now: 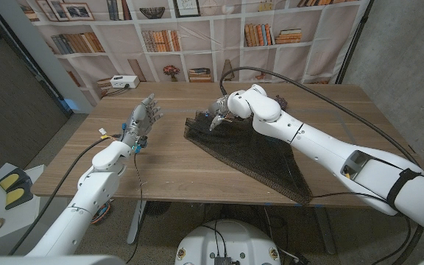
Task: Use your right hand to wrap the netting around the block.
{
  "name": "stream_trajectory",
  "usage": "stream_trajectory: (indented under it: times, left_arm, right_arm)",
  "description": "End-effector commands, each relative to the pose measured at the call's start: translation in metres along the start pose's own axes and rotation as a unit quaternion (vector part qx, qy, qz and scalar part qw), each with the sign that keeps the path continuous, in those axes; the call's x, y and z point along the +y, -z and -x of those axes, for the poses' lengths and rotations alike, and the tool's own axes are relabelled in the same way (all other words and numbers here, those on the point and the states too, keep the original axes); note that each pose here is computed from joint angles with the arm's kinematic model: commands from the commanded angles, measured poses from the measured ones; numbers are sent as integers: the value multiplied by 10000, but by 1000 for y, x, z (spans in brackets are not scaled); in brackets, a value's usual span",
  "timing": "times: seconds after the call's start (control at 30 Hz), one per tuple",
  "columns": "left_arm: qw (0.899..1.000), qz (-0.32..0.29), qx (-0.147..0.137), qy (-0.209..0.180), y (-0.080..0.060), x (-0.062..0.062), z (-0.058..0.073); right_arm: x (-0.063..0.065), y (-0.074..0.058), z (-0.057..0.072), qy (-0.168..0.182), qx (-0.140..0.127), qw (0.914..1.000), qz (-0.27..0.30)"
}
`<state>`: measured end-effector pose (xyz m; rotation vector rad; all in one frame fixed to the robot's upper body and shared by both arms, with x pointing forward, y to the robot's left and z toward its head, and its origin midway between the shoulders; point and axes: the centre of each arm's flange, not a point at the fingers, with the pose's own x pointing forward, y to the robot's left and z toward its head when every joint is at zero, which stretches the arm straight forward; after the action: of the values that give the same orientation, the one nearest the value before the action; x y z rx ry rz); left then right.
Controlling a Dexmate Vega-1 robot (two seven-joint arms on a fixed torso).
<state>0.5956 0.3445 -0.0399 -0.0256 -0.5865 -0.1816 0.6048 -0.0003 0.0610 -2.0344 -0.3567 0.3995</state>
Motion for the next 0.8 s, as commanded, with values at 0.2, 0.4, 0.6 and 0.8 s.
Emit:
stream_trajectory:
  times: [0.2,0.4,0.6,0.8]
  left_arm:
    - [10000,25,14,-20,0,3,-1]
    - [10000,35,21,-28,2,4,-3]
    - [10000,41,43,-42,3,5,-5]
    - [10000,47,67,-43,5,6,-8]
  right_arm:
    - [9,-9,-28,-317,-3,9992,224]
    - [15,-12,-38,-390,-53,9987,315]
    - [23,-12,-47,-500,-110,9983,297]
    - [30,-11,-49,-37,-189,9996,228]
